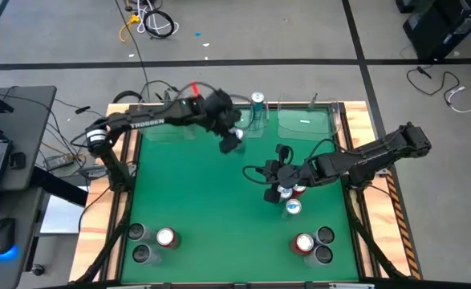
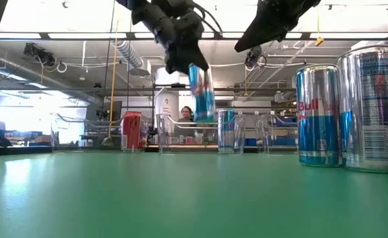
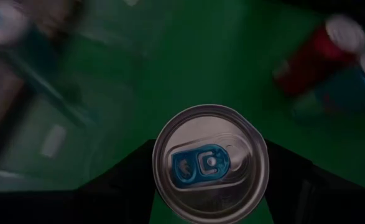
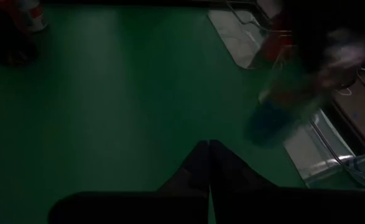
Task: Sort soda cans
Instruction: Put the blue soda can into the transparent middle bin
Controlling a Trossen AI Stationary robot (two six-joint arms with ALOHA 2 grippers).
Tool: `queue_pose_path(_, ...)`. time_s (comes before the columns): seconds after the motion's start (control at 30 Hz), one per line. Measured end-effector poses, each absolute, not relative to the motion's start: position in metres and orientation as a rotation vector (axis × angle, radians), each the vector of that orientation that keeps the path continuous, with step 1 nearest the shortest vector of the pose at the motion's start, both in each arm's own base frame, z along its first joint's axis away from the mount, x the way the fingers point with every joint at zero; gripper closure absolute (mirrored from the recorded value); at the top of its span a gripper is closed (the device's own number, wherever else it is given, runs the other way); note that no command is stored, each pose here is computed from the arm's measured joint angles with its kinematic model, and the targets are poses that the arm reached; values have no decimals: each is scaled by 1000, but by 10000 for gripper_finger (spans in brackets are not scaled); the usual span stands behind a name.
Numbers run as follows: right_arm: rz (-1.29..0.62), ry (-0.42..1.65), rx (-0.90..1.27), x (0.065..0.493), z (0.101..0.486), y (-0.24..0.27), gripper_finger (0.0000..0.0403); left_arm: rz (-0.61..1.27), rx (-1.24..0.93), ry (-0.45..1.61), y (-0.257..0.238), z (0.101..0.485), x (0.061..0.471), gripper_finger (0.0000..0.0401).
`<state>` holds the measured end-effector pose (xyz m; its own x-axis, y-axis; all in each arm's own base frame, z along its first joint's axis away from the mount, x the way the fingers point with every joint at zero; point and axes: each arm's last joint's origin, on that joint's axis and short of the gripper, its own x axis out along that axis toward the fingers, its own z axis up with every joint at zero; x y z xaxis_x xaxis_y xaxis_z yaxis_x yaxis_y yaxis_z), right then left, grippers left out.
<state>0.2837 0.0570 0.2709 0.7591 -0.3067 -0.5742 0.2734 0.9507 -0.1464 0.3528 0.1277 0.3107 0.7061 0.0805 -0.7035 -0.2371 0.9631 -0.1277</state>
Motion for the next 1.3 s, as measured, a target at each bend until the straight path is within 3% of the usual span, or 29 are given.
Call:
queue_pose_path(0.2,-316,635,-55,284,271,57,403,330,-151,701,165,328,342,172)
queue_pose_path(0.4,-317,634,-57,284,271,57,403,393,-190,723,199,312,336,172)
queue_pose_path(0.73,-317,620,-49,285,272,57,403,392,-194,713,246,300,358,172)
queue_pose_path(0.9,-319,619,-41,285,272,57,403,379,-210,809,265,289,370,172)
queue_pose_path(1.3,-320,626,-43,284,271,57,403,413,-170,848,288,270,378,172)
